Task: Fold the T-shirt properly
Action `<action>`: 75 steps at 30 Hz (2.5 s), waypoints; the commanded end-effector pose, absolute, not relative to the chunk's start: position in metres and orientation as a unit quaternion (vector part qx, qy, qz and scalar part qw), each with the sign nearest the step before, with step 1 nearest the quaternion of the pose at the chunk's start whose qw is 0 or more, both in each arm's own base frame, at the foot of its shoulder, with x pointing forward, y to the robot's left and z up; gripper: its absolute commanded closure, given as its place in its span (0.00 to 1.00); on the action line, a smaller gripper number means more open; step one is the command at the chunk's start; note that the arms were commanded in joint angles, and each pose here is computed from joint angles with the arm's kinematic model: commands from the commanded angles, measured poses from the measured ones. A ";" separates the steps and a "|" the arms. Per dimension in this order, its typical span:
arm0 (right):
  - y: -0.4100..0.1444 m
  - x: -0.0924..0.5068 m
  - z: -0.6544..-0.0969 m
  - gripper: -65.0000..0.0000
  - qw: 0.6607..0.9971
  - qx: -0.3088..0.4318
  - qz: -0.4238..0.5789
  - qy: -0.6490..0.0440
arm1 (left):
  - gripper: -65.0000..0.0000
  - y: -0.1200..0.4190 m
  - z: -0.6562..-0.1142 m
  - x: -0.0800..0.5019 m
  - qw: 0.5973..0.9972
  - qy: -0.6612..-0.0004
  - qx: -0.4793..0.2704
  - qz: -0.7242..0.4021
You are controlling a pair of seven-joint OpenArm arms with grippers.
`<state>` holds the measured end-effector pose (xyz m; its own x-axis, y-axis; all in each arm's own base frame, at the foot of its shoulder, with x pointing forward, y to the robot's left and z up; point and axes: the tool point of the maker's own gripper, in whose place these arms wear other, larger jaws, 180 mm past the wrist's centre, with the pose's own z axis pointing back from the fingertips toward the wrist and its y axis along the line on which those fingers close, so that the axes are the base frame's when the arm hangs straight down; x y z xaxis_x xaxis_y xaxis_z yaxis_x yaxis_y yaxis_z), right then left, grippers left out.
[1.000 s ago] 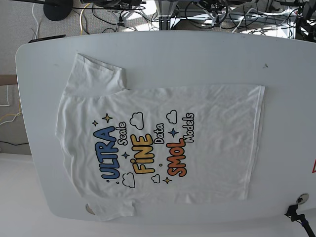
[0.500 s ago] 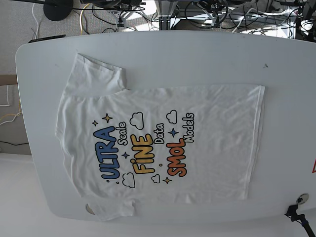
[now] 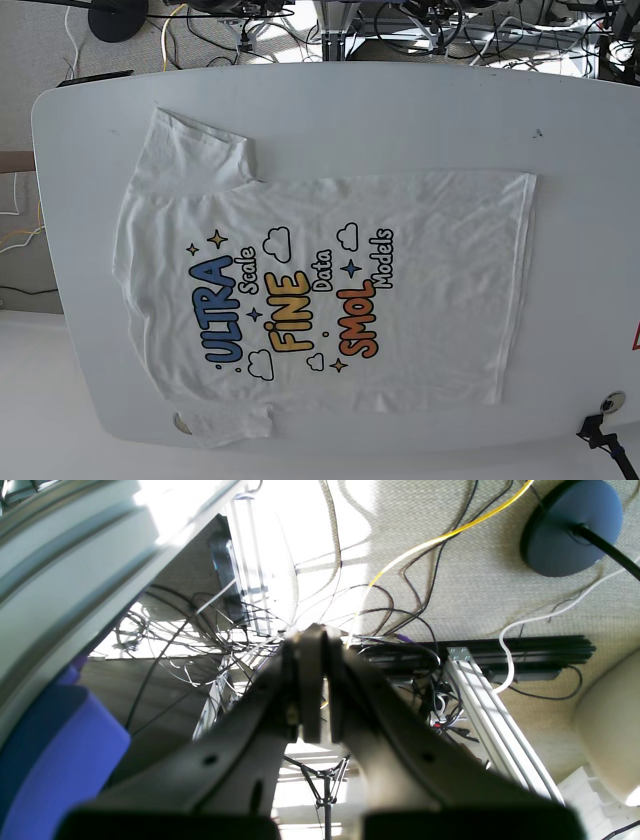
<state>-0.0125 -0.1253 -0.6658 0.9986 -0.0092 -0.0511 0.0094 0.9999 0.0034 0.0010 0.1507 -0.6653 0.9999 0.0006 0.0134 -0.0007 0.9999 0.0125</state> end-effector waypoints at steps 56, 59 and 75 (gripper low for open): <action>-0.120 -0.066 -0.558 0.31 0.985 0.022 0.013 -0.172 | 0.34 0.181 -0.563 -0.046 0.985 -0.171 0.008 -0.032; -0.118 -0.068 -0.541 0.31 0.982 0.024 0.013 -0.185 | 0.34 0.179 -0.548 -0.053 0.983 -0.178 0.007 -0.038; -0.115 -0.035 -0.428 0.31 0.957 0.031 0.022 -0.289 | 0.35 0.176 -0.455 -0.042 0.965 -0.252 0.012 -0.065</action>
<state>-0.0432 -0.1145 -0.4416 0.8551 0.0200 0.5181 -0.0544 0.9972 0.0513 -0.0381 0.1760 -0.4598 0.8660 -0.1316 0.4824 0.1199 0.9912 0.0552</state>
